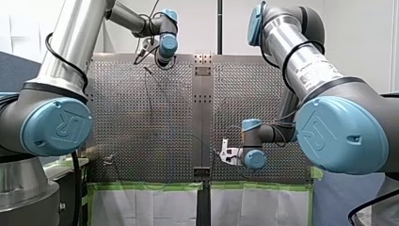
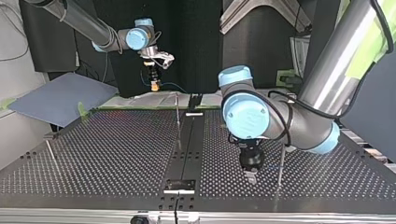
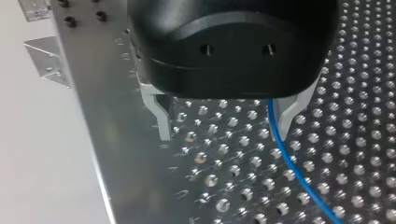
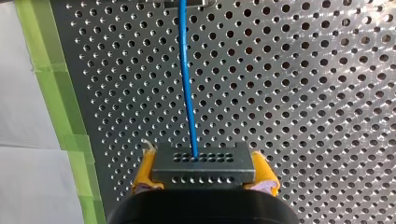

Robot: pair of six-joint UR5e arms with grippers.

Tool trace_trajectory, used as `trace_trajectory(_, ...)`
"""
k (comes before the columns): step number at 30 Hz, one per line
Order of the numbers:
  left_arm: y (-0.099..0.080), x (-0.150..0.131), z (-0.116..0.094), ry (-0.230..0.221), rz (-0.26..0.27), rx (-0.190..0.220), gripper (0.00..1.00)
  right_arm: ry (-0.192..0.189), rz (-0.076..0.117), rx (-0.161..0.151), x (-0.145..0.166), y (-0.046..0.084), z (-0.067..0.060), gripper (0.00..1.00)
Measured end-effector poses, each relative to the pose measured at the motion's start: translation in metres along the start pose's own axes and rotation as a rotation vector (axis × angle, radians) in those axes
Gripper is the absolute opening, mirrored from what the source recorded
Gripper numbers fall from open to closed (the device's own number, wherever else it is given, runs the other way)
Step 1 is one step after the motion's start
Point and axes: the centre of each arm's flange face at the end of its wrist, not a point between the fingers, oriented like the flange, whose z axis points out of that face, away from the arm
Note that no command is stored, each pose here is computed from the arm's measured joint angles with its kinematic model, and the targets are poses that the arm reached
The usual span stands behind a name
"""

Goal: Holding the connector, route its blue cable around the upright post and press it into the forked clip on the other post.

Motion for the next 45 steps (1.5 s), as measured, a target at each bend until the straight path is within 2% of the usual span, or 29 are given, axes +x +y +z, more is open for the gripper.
trace_trajectory(7,-0.008,0.022,0.004,0.006,0.002,0.007,0.99,-0.002,-0.001,0.000,-0.001,0.000,0.000,0.00)
trace_trajectory(17,-0.034,0.069,0.013,0.094,0.057,0.013,0.99,-0.006,-0.002,0.000,-0.001,0.000,-0.001,0.00)
trace_trajectory(25,-0.038,0.077,0.014,0.118,0.087,-0.003,0.99,-0.006,-0.002,0.000,-0.002,0.000,-0.001,0.00)
trace_trajectory(33,-0.044,0.093,0.005,0.145,0.168,-0.023,0.99,-0.006,-0.001,-0.003,-0.003,0.002,0.000,0.00)
trace_trajectory(38,-0.055,0.104,-0.004,0.145,0.213,-0.022,0.99,-0.007,-0.001,-0.003,-0.003,0.002,0.000,0.00)
trace_trajectory(45,-0.063,0.109,-0.011,0.143,0.244,-0.016,0.99,-0.010,-0.002,-0.002,-0.004,0.001,-0.001,0.00)
